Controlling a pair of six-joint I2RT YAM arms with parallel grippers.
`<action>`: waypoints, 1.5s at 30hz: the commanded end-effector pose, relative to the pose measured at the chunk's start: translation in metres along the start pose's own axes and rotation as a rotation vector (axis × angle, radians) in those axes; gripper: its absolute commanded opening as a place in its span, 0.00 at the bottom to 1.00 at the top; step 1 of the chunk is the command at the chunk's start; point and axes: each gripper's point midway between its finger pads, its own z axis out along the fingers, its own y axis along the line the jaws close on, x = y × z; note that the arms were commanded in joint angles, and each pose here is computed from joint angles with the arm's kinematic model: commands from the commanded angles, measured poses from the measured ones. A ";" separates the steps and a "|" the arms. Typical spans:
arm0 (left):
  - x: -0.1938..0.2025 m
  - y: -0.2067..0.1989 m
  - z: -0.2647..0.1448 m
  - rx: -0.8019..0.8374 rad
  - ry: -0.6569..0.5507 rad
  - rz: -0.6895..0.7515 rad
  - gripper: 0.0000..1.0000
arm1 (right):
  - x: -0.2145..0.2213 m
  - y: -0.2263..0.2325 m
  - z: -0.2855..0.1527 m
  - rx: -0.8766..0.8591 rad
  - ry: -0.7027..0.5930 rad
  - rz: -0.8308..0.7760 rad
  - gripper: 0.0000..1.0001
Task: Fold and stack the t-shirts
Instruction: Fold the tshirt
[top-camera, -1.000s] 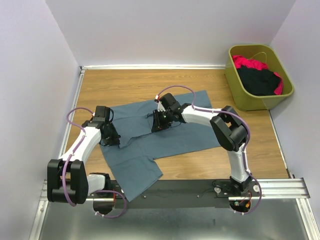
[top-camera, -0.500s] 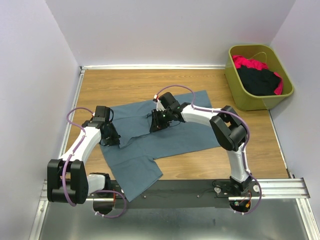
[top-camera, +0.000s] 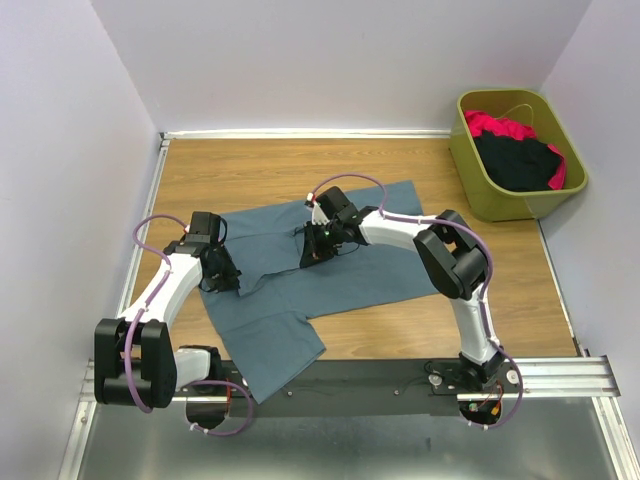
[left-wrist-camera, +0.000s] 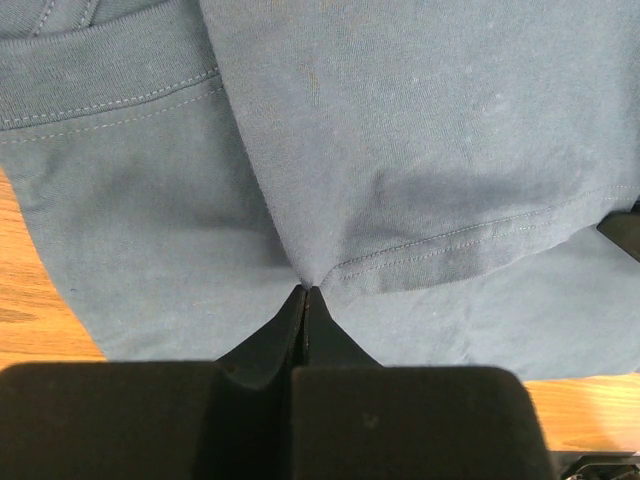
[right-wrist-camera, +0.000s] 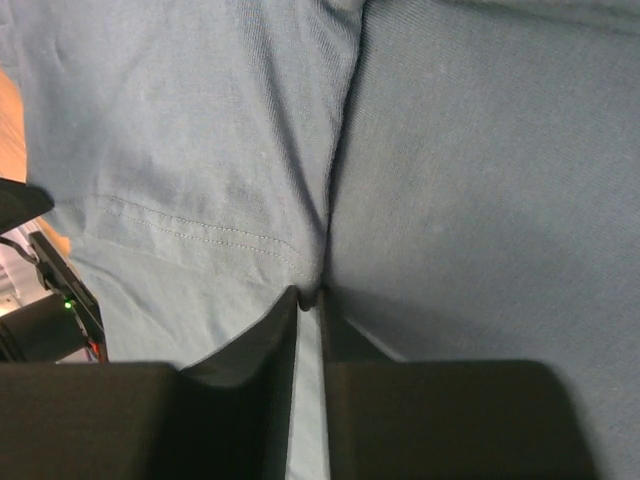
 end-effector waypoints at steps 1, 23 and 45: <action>-0.004 -0.003 -0.005 0.016 -0.033 0.013 0.01 | 0.006 -0.002 0.005 0.003 0.026 0.005 0.14; -0.007 0.006 -0.011 -0.052 -0.020 0.044 0.01 | -0.013 0.006 -0.035 0.048 -0.042 -0.011 0.04; -0.010 0.003 -0.015 -0.039 -0.030 0.048 0.58 | -0.031 -0.020 -0.060 0.168 -0.094 -0.042 0.44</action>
